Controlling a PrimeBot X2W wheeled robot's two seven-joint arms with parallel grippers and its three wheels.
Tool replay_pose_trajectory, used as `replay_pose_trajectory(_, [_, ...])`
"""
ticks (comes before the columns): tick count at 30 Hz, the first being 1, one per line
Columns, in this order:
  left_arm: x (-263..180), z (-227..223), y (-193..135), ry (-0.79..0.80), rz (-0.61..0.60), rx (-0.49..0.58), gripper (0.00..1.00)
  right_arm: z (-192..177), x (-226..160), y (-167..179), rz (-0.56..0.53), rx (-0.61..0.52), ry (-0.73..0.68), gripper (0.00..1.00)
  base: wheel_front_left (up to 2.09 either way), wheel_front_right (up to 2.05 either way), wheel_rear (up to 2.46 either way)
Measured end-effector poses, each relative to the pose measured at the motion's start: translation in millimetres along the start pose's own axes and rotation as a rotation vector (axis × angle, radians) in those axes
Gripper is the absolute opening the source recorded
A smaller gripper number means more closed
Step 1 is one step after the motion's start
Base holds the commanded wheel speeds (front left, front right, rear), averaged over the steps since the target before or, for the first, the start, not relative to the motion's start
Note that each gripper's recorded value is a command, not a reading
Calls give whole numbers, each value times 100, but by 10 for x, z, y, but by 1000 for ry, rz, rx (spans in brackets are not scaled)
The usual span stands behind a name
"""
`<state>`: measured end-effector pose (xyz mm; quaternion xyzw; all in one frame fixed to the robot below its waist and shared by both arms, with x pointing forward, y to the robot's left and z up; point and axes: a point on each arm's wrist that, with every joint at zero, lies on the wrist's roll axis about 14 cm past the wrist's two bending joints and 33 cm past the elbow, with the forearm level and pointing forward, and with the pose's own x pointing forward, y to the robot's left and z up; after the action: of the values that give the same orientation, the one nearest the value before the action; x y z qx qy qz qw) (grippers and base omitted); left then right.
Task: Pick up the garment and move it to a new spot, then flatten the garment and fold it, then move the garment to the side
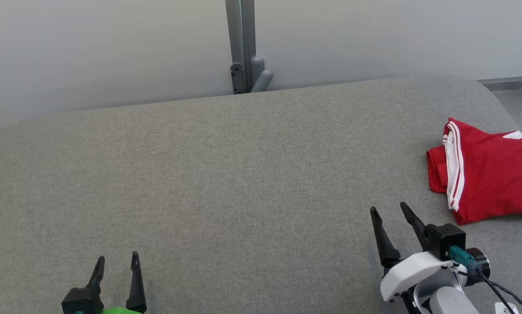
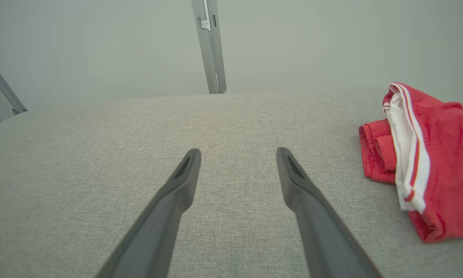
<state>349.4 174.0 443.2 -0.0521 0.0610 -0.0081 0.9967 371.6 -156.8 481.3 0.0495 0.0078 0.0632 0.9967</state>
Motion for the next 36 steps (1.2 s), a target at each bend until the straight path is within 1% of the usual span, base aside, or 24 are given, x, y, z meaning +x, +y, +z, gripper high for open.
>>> replay_pose_trajectory(6, [9,-29,-3,9,0,-3,100,-63,0,17,0,32,18,100,0,0,0])
replay_pose_trajectory(20, [33,-52,-66,18,-18,-13,100,-93,5,14,0,32,27,100,0,0,0])
replay_pose_trajectory(25, [-2,-51,-23,16,-2,-17,100,-114,34,91,23,32,35,100,0,0,0])
replay_pose_trajectory(31, [-4,-75,-35,23,-6,-30,100,-92,39,77,19,35,27,100,0,0,0])
replay_pose_trajectory(32, [-11,-97,-38,30,-7,-34,0,-105,32,75,18,34,32,0,0,0,0])
replay_pose_trajectory(36, [-72,-247,-33,78,-1,-40,0,-298,-73,70,7,49,90,0,0,0,0])
